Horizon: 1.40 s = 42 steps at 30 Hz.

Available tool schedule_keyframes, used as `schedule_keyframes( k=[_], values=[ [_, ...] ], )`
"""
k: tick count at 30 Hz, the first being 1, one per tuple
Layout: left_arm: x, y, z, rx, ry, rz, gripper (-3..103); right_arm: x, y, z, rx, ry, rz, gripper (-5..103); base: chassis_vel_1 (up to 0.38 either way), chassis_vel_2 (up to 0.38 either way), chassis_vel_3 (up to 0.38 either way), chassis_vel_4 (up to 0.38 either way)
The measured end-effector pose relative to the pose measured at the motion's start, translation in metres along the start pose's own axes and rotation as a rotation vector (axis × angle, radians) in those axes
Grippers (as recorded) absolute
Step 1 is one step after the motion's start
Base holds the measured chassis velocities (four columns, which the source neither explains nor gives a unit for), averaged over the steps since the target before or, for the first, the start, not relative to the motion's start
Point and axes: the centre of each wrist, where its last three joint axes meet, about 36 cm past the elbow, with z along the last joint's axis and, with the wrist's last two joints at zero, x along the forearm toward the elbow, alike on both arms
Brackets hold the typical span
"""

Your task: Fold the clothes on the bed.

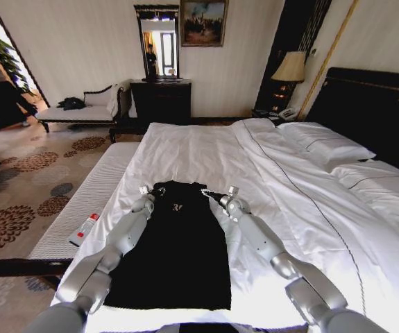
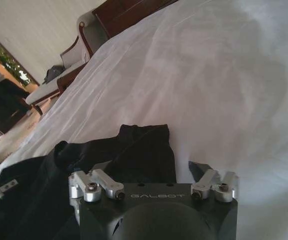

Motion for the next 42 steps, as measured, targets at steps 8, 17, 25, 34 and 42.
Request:
schedule_keyframes(
  k=[8, 17, 25, 34, 42],
  values=[
    [0.002, 0.008, -0.004, 0.001, -0.007, -0.01, 7, -0.009, 0.0, -0.001, 0.027, -0.004, 0.011, 56, 0.0, 0.0, 0.0, 0.0],
    [0.002, 0.008, -0.003, -0.003, -0.007, -0.01, 3, -0.011, 0.002, -0.002, 0.037, -0.007, 0.008, 23, 0.0, 0.0, 0.0, 0.0],
    [0.004, 0.008, -0.002, -0.005, -0.007, -0.006, 3, -0.013, 0.006, -0.004, 0.05, -0.007, 0.005, 2, 0.0, 0.0, 0.0, 0.0],
    [0.012, 0.017, -0.024, 0.0, -0.061, -0.009, 3, -0.01, 0.012, -0.016, 0.099, -0.03, 0.013, 2, 0.0, 0.0, 0.0, 0.0],
    [0.015, 0.018, -0.078, -0.002, -0.144, 0.01, 3, 0.0, 0.028, -0.063, 0.178, -0.124, 0.017, 2, 0.0, 0.0, 0.0, 0.0]
  ],
)
